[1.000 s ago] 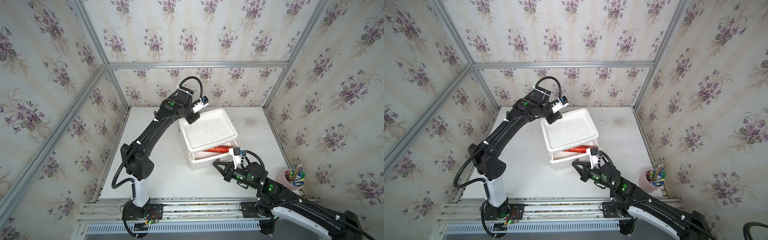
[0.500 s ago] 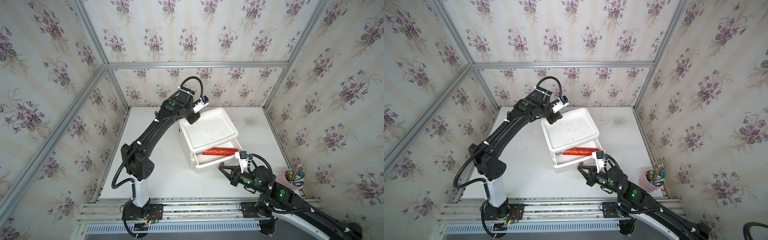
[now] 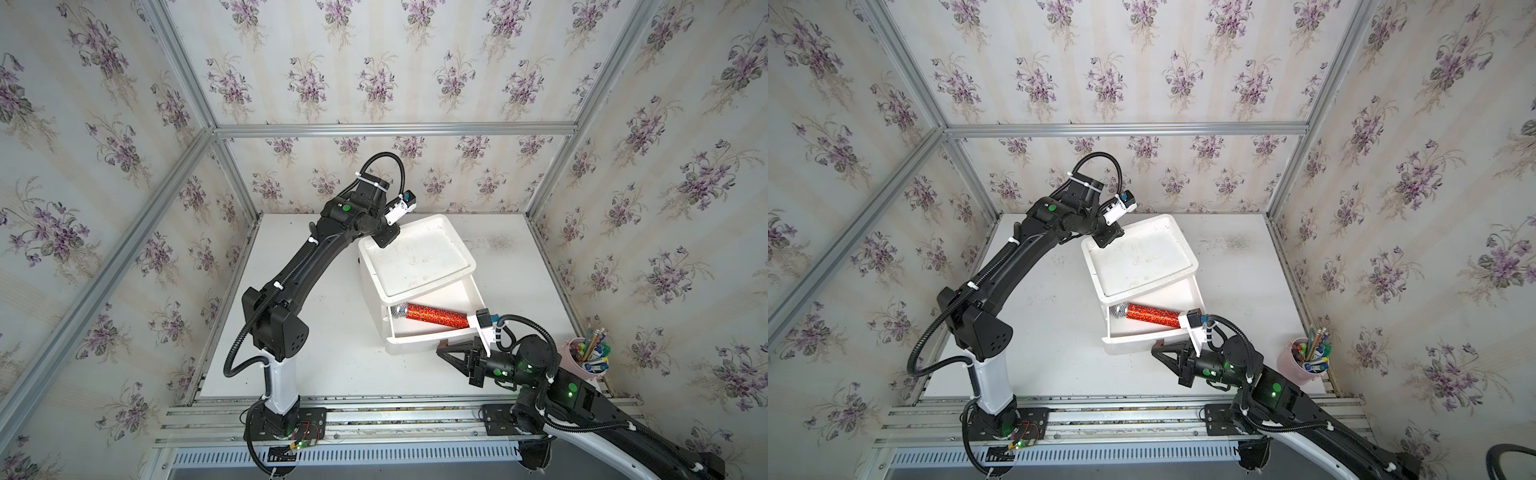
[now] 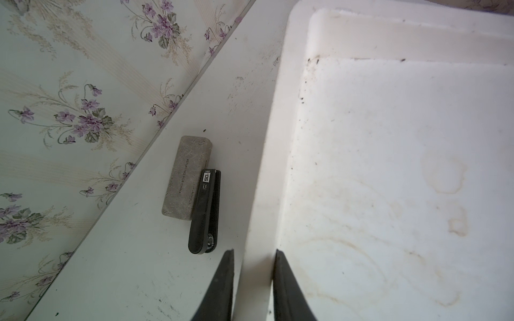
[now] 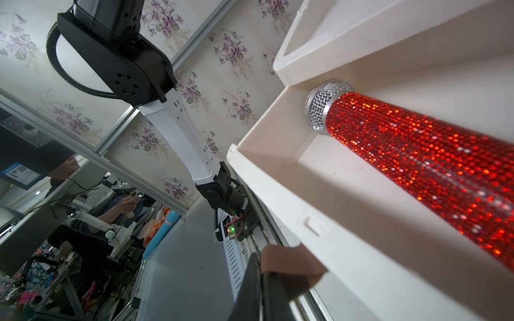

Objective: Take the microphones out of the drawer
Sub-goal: Open the drawer in the storage box.

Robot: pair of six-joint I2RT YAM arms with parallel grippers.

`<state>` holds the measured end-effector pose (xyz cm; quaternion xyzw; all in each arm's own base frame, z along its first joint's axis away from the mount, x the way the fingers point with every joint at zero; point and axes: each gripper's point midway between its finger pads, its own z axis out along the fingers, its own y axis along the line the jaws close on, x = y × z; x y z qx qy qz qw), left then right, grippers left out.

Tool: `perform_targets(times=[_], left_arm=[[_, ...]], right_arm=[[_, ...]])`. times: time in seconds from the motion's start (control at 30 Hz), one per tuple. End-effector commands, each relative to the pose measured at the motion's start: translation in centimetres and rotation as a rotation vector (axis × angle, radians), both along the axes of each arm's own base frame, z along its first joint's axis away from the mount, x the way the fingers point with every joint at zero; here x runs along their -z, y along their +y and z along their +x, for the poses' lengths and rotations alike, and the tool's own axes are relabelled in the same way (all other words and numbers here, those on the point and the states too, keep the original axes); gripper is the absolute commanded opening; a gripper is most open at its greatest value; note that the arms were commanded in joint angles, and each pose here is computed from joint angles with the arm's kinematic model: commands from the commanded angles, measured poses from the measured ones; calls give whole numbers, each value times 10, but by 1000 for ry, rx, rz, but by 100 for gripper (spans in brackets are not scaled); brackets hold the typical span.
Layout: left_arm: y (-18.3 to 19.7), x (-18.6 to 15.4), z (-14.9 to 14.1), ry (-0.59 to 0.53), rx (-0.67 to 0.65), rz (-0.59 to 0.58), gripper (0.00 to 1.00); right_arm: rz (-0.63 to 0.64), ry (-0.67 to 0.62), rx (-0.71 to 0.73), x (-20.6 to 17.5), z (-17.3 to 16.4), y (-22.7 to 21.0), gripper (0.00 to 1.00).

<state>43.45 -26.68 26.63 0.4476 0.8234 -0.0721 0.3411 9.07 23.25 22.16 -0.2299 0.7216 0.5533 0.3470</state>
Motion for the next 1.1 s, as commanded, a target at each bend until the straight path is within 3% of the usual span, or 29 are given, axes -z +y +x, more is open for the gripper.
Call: perform_targets(times=[0.0,0.2,0.27,0.37,0.5,0.77,0.9,1.07], left_arm=[[65,39,7,81,-279,226,4],[61,37,3,90,-265,204,5],[60,39,2,98,-260,199,6],[59,39,1,99,-258,198,6],[59,39,1,99,-257,197,7],[60,43,0,108,-258,203,8],[62,43,0,103,-261,214,8],[63,42,0,99,-261,212,9]], right_arm=[[31,-26,-164,-10,-29,4,0],[49,-25,-76,-11,-14,1,2],[74,-30,-89,-16,-15,5,21],[91,-41,-137,-27,-19,12,42],[91,-97,-225,-54,-31,15,62],[18,-188,-206,-103,-13,32,79],[-91,-205,-165,-113,7,43,83],[-180,-229,-237,-126,4,49,85]])
